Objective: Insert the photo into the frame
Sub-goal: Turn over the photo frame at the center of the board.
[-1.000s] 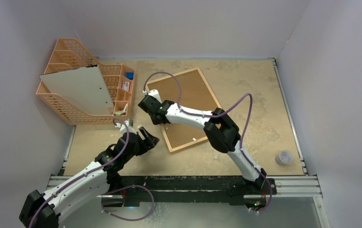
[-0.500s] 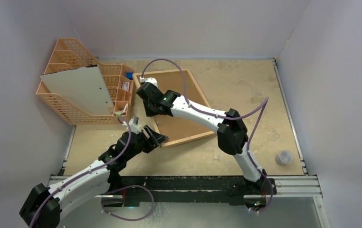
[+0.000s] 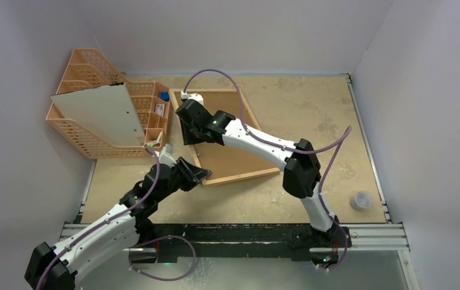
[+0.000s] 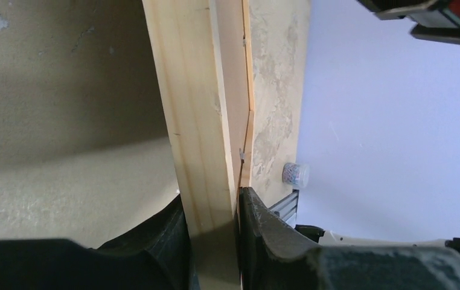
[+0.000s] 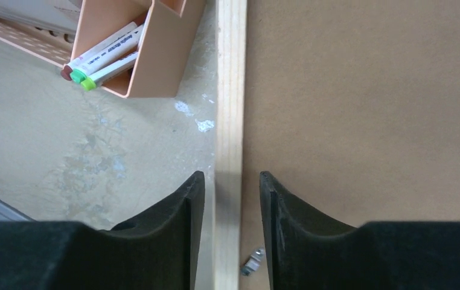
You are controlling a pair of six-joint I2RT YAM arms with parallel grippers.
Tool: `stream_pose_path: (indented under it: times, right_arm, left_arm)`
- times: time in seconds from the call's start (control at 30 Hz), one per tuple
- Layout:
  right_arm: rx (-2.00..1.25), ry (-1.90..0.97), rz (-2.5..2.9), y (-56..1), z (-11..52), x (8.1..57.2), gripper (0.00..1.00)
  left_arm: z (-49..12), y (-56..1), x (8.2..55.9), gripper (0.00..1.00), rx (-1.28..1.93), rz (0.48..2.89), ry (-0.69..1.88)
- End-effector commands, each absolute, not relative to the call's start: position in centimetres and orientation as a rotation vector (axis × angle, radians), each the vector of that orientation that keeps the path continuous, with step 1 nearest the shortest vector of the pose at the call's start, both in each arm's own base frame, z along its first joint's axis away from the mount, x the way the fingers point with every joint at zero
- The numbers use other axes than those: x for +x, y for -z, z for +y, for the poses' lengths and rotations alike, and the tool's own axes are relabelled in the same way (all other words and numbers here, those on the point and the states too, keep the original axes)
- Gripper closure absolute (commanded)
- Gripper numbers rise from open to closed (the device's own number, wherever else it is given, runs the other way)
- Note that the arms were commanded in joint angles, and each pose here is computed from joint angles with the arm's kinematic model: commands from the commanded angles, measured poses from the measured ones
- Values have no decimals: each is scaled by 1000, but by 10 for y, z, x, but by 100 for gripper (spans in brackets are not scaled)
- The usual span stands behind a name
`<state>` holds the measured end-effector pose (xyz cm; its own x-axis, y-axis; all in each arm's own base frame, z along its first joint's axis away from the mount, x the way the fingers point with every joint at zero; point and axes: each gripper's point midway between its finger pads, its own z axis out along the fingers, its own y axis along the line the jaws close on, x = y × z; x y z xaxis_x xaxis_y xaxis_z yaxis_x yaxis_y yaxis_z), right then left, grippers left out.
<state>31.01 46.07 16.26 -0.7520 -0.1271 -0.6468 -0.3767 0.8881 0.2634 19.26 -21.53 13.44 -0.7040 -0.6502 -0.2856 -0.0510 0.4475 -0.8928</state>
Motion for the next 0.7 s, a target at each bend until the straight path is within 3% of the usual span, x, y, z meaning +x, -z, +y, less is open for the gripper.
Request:
stream_pose_path:
  times: [0.0, 0.1, 0.3, 0.5, 0.67]
  right_arm:
    - [-233, -542, 2235, -254, 434, 330, 54]
    - [-150, -567, 2164, -293, 405, 343, 45]
    - [15, -708, 2037, -350, 335, 363, 39]
    - [106, -723, 1964, -367, 279, 364, 36]
    - [109, -723, 1997, -356, 268, 364, 34]
  left_arm:
    - [-211, -179, 202, 100, -460, 2038, 1165]
    - [-205, -210, 208, 100, -383, 2044, 1060]
    - [-186, -256, 225, 100, -245, 2091, 771]
    - [-174, -289, 247, 100, -40, 2144, 485]
    - [-189, -316, 267, 100, 154, 2181, 384]
